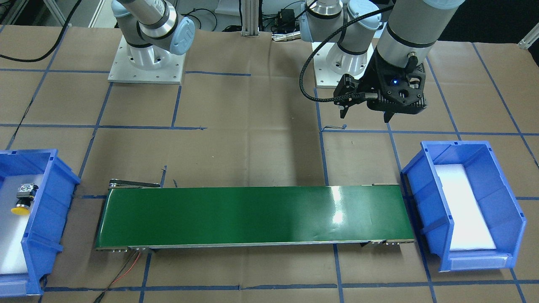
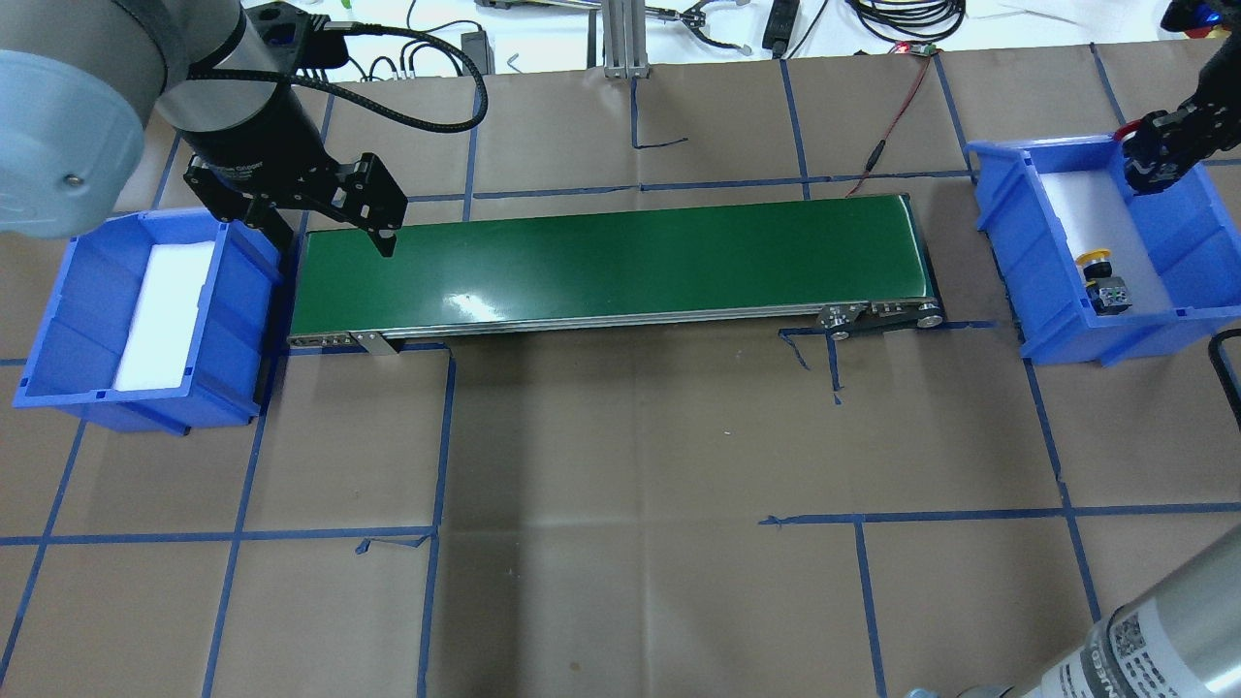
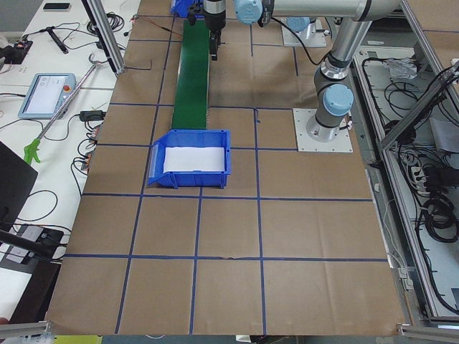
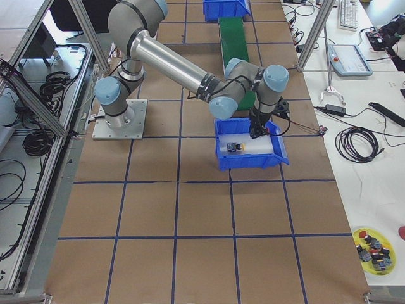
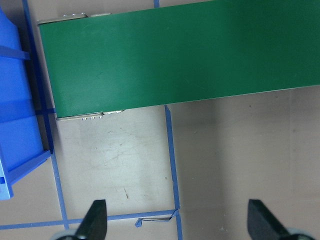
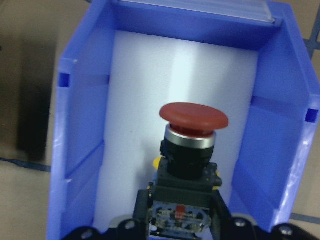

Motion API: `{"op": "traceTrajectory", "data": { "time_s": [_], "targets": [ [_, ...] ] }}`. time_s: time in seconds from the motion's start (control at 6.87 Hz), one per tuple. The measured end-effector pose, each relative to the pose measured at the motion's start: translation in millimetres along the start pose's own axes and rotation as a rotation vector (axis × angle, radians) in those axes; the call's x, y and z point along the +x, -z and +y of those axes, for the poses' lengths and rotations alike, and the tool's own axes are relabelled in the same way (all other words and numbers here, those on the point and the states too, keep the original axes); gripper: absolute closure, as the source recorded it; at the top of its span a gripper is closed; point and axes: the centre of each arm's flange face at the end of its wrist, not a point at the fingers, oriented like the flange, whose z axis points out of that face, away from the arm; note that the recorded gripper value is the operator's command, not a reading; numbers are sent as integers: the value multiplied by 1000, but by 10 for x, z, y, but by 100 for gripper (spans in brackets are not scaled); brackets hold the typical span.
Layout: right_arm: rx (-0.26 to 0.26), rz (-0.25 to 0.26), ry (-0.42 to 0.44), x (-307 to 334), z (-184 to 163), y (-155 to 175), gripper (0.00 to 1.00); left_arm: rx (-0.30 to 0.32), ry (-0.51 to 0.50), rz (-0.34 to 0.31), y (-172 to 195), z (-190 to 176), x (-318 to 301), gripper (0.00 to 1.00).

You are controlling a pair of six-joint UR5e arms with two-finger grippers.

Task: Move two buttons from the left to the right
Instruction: 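Lower the red button into the bin beside the yellow button and release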

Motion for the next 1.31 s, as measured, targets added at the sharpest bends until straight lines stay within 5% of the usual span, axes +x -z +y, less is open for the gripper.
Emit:
{"op": "traceTrajectory", "data": {
  "time_s": [1.02, 1.16, 1.31],
  "targets": [
    [-84, -48, 35, -102, -299, -748, 95, 0, 3, 1, -1, -1, 4, 0],
    [-94, -57, 37, -104, -306, -836, 91, -1, 9, 1, -2, 1, 4, 0],
    [-102, -64, 38, -101, -315, -907, 63, -2, 13, 2, -2, 2, 4, 0]
  ]
}}
